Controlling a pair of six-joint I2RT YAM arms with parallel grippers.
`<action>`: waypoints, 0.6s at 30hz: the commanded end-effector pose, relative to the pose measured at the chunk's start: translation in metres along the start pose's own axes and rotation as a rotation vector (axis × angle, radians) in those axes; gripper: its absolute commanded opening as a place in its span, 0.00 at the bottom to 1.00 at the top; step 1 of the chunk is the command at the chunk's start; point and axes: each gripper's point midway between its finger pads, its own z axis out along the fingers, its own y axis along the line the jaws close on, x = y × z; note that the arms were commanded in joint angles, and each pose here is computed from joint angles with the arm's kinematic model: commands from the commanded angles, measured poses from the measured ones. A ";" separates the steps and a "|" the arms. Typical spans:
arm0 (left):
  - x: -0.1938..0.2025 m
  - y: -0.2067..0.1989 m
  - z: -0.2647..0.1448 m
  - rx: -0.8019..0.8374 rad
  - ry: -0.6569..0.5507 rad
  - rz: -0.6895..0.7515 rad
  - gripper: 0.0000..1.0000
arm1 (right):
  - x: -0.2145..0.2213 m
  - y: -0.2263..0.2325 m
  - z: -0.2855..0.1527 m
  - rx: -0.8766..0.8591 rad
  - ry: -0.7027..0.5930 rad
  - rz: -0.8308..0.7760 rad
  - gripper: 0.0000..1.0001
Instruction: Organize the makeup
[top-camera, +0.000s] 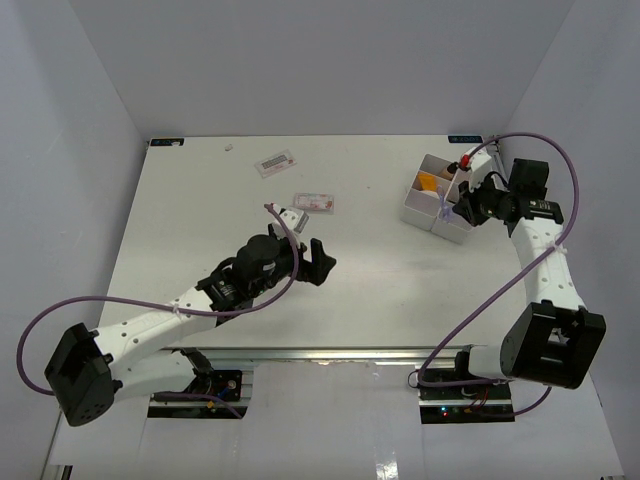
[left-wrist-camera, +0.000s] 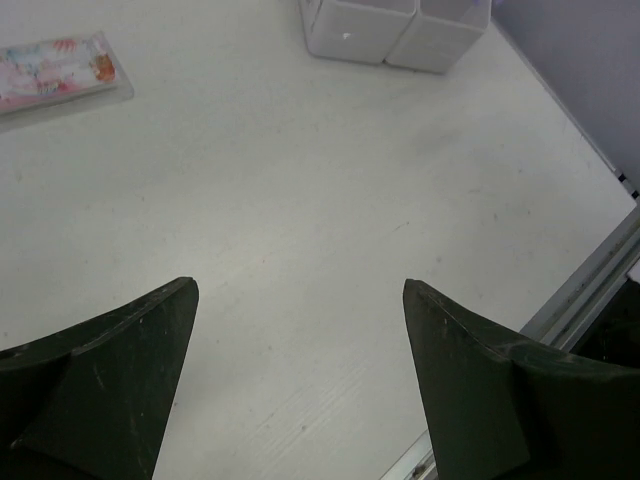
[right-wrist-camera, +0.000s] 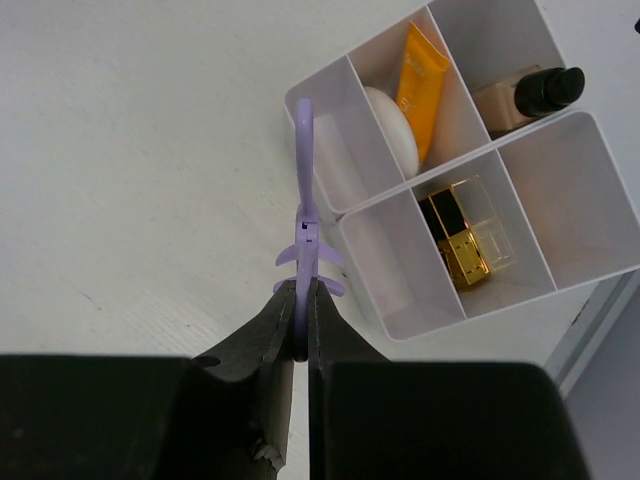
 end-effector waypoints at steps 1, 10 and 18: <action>0.001 0.001 -0.019 0.011 -0.019 -0.034 0.95 | 0.012 -0.031 0.002 0.060 0.075 -0.063 0.08; 0.013 0.012 -0.031 -0.020 -0.016 -0.046 0.95 | 0.022 -0.052 0.015 0.068 0.116 -0.080 0.08; 0.017 0.014 -0.032 -0.026 -0.009 -0.053 0.96 | 0.031 -0.064 0.025 0.077 0.138 -0.083 0.11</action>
